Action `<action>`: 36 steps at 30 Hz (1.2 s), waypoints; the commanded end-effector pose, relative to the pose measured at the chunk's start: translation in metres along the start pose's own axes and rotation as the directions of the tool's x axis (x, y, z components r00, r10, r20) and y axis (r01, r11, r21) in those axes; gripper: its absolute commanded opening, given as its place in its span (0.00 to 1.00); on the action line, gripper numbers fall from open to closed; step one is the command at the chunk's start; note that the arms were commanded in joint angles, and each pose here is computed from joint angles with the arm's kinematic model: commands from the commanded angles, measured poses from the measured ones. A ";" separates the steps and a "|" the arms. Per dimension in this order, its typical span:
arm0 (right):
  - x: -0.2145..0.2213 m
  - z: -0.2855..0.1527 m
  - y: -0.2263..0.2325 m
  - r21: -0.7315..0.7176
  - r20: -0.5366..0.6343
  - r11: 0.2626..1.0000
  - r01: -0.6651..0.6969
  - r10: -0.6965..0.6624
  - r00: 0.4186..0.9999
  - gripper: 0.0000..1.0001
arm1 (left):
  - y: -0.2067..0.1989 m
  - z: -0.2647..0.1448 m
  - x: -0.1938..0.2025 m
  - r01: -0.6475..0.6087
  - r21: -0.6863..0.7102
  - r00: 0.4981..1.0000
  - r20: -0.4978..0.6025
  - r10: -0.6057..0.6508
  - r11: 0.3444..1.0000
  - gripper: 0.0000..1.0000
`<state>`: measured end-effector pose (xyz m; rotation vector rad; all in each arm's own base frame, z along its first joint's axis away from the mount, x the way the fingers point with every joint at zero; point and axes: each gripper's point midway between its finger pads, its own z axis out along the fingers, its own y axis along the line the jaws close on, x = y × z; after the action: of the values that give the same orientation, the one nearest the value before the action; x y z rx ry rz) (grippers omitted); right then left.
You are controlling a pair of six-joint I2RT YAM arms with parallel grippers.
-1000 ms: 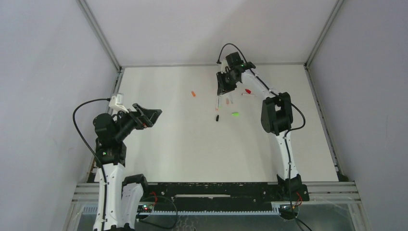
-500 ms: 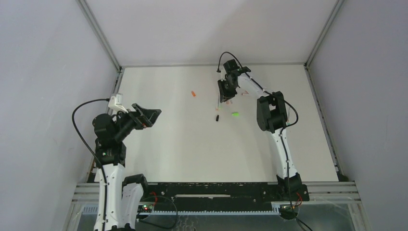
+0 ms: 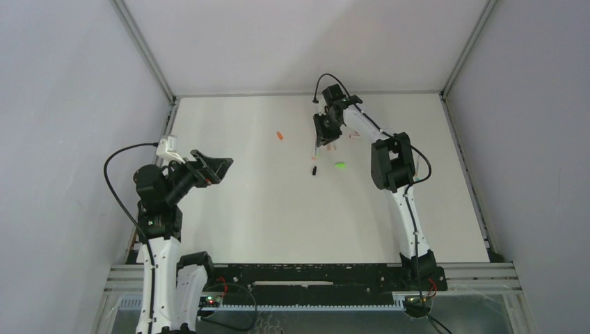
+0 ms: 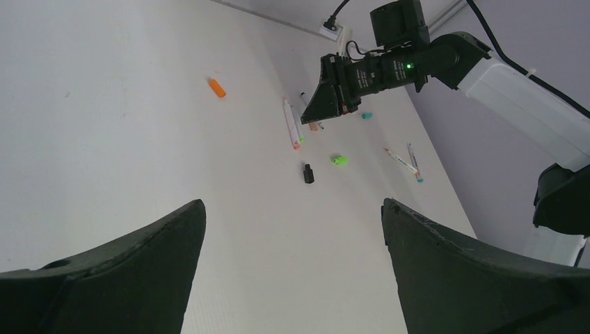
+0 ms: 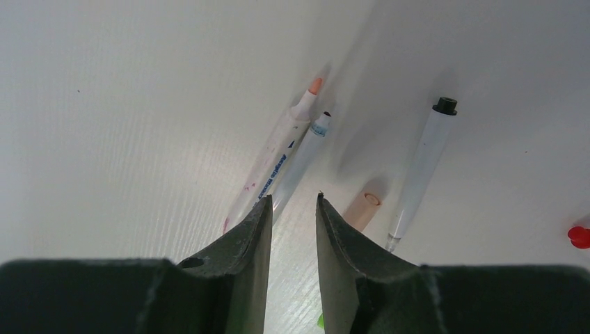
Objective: Insert the pens into the pen caps
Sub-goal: Move the pen cap to the center of the board, then pick up the pen from the center of the board.
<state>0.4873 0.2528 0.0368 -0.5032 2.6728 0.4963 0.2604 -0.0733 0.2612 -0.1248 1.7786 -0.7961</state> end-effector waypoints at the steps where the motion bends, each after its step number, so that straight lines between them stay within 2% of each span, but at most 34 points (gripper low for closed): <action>1: -0.004 0.004 0.007 0.000 0.007 1.000 0.006 -0.006 1.000 0.37 | -0.001 -0.002 0.000 -0.004 0.017 1.000 0.011 0.004 1.000 1.00; 11: 0.000 0.008 0.007 0.026 -0.008 1.000 0.013 -0.013 1.000 0.35 | -0.002 -0.002 0.000 -0.006 0.019 1.000 0.011 0.006 1.000 1.00; 23: 0.013 0.010 -0.003 0.087 -0.050 0.996 0.024 -0.019 0.999 0.27 | -0.003 -0.003 0.000 -0.009 0.021 1.000 0.015 0.009 1.000 1.00; 36: 0.047 0.003 -0.007 0.099 -0.138 0.995 0.013 0.001 0.990 0.08 | -0.004 -0.004 -0.002 -0.015 0.022 1.000 0.021 0.015 1.000 1.00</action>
<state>0.4721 0.2453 0.0187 -0.5149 2.7384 0.3785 0.2583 -0.0734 0.2644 -0.1183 1.7660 -0.7915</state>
